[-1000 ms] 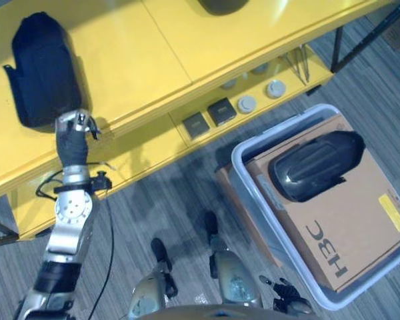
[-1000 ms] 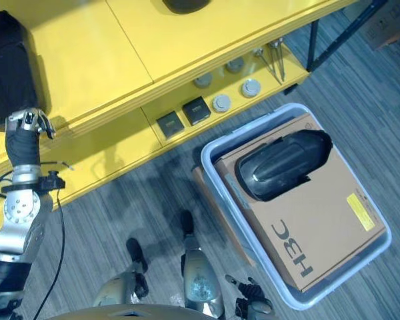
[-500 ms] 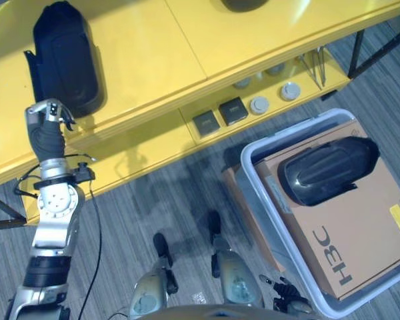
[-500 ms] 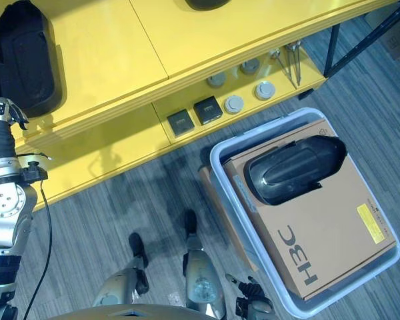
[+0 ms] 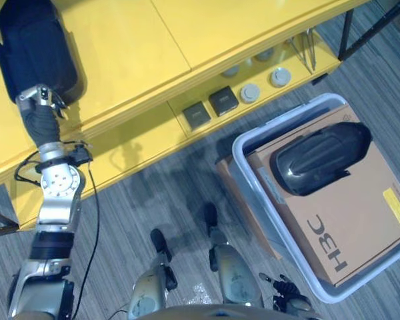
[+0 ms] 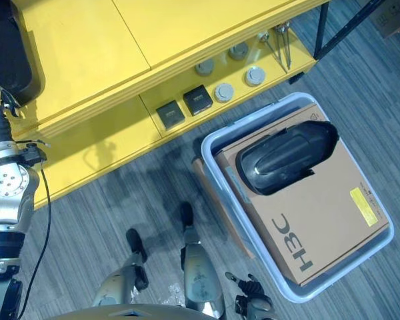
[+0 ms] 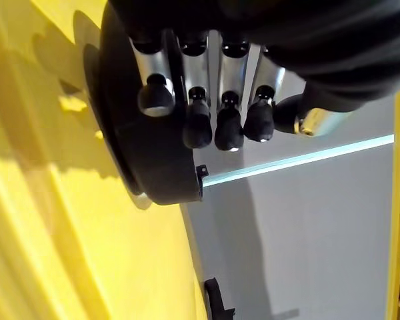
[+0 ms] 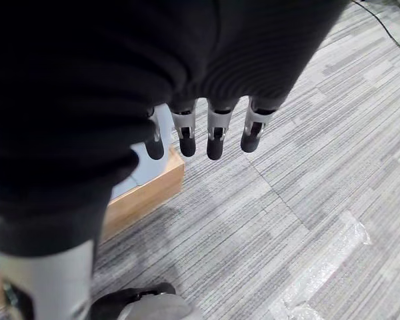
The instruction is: Move parts from the plastic box to the shelf.
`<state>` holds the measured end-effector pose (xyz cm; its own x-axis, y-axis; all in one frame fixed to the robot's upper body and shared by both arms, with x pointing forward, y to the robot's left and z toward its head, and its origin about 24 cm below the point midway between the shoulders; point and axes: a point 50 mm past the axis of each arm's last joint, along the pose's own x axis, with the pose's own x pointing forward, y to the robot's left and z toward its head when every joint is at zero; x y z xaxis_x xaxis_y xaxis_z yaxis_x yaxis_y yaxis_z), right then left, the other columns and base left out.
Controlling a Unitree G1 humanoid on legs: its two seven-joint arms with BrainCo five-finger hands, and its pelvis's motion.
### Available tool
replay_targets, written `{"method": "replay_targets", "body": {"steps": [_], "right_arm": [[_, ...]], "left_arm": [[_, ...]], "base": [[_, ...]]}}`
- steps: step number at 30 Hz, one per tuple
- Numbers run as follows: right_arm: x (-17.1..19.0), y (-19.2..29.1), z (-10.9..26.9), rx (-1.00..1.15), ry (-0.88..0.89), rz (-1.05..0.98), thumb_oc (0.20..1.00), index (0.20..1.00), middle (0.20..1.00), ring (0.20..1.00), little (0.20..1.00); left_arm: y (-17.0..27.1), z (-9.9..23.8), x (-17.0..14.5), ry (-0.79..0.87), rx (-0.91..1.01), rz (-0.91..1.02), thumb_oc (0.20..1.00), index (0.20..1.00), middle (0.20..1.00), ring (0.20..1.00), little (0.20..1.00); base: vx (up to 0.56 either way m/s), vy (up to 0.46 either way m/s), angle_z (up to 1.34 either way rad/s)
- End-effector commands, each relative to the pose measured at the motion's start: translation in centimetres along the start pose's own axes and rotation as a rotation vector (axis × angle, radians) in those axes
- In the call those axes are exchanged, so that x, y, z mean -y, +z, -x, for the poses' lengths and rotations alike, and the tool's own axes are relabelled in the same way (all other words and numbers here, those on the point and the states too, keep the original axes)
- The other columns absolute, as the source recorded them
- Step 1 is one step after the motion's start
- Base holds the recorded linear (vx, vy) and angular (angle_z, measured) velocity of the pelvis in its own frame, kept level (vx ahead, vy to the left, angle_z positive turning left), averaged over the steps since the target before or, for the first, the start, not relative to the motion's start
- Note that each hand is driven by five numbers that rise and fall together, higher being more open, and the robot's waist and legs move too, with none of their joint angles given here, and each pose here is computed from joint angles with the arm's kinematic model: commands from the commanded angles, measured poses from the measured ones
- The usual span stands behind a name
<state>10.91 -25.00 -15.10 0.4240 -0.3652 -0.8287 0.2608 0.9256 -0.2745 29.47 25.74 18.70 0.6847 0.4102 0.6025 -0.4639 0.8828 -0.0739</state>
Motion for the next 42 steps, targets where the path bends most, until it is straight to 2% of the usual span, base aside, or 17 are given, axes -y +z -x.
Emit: {"method": "replay_targets", "body": {"steps": [1, 14, 18, 20, 21, 24, 25, 26, 27, 28, 32, 36, 42], "right_arm": [[0.0, -0.8, 0.2, -0.019, -0.019, 0.045, 1.000, 1.000, 1.000, 1.000, 1.000], [0.8, -0.8, 0.1, -0.021, -0.035, 0.098, 1.000, 1.000, 1.000, 1.000, 1.000], [0.8, -1.3, 0.2, -0.044, -0.037, 0.096, 1.000, 1.000, 1.000, 1.000, 1.000], [0.8, -1.7, 0.3, -0.063, -0.035, 0.105, 1.000, 1.000, 1.000, 1.000, 1.000], [0.8, -2.2, 0.4, -0.085, -0.028, 0.127, 1.000, 1.000, 1.000, 1.000, 1.000], [0.8, -2.6, 0.4, -0.097, -0.022, 0.136, 1.000, 1.000, 1.000, 1.000, 1.000], [0.5, -3.1, 0.6, -0.117, -0.008, 0.146, 1.000, 1.000, 1.000, 1.000, 1.000], [0.5, -3.2, 0.6, -0.119, -0.008, 0.147, 1.000, 1.000, 1.000, 1.000, 1.000], [0.5, -3.2, 0.6, -0.119, -0.008, 0.148, 1.000, 1.000, 1.000, 1.000, 1.000], [-0.1, -3.5, 0.8, -0.119, 0.002, 0.105, 1.000, 1.000, 1.000, 1.000, 1.000], [-0.8, -4.1, 1.1, -0.135, 0.014, 0.052, 1.000, 1.000, 1.000, 1.000, 1.000], [-1.2, -5.4, 1.6, -0.162, -0.002, 0.008, 1.000, 1.000, 1.000, 1.000, 1.000], [-0.7, -6.6, 2.0, -0.203, -0.048, -0.009, 1.000, 1.000, 1.000, 1.000, 1.000]], "left_arm": [[0.5, -1.3, 0.0, -0.023, 0.049, -0.072, 0.200, 0.200, 0.200, 0.200, 0.200], [0.2, -4.6, -1.8, 0.041, 0.029, -0.195, 0.200, 0.200, 0.200, 0.200, 0.200], [-0.2, -3.2, -1.2, -0.012, 0.018, -0.162, 0.200, 0.200, 0.200, 0.200, 0.200], [-0.2, -1.6, -0.1, -0.071, 0.010, -0.107, 0.200, 0.200, 0.200, 0.200, 0.200], [-0.4, 0.3, 0.8, -0.151, -0.004, -0.077, 0.200, 0.200, 0.200, 0.200, 0.200], [-0.4, 1.0, 0.9, -0.179, -0.007, -0.067, 0.200, 0.200, 0.200, 0.200, 0.200], [0.0, 3.3, 1.8, -0.277, -0.016, 0.004, 0.598, 0.598, 0.598, 0.598, 0.598], [0.0, 3.4, 1.8, -0.278, -0.019, 0.004, 0.598, 0.598, 0.598, 0.598, 0.598], [0.0, 3.4, 1.8, -0.278, -0.019, 0.003, 1.000, 1.000, 1.000, 1.000, 1.000], [1.0, 5.1, 2.2, -0.333, -0.003, 0.065, 1.000, 1.000, 1.000, 1.000, 1.000], [1.2, 6.5, 2.8, -0.373, -0.011, 0.102, 1.000, 1.000, 1.000, 1.000, 1.000], [0.5, 7.3, 3.5, -0.401, -0.034, 0.065, 1.000, 1.000, 1.000, 1.000, 1.000], [-0.1, 7.2, 2.9, -0.392, -0.030, -0.036, 1.000, 1.000, 1.000, 1.000, 1.000]], "base": [[0.00, 0.000, 0.00], [-0.01, 0.000, -0.01], [0.01, 0.016, 0.01], [0.07, 0.060, 0.05], [0.05, 0.077, 0.09], [0.03, 0.090, 0.05], [0.03, 0.116, 0.04], [0.03, 0.116, 0.04], [-0.01, 0.149, 0.05], [-0.02, 0.176, 0.04], [-0.03, 0.153, 0.02], [-0.08, 0.159, -0.02], [-0.09, 0.099, -0.47]]}}
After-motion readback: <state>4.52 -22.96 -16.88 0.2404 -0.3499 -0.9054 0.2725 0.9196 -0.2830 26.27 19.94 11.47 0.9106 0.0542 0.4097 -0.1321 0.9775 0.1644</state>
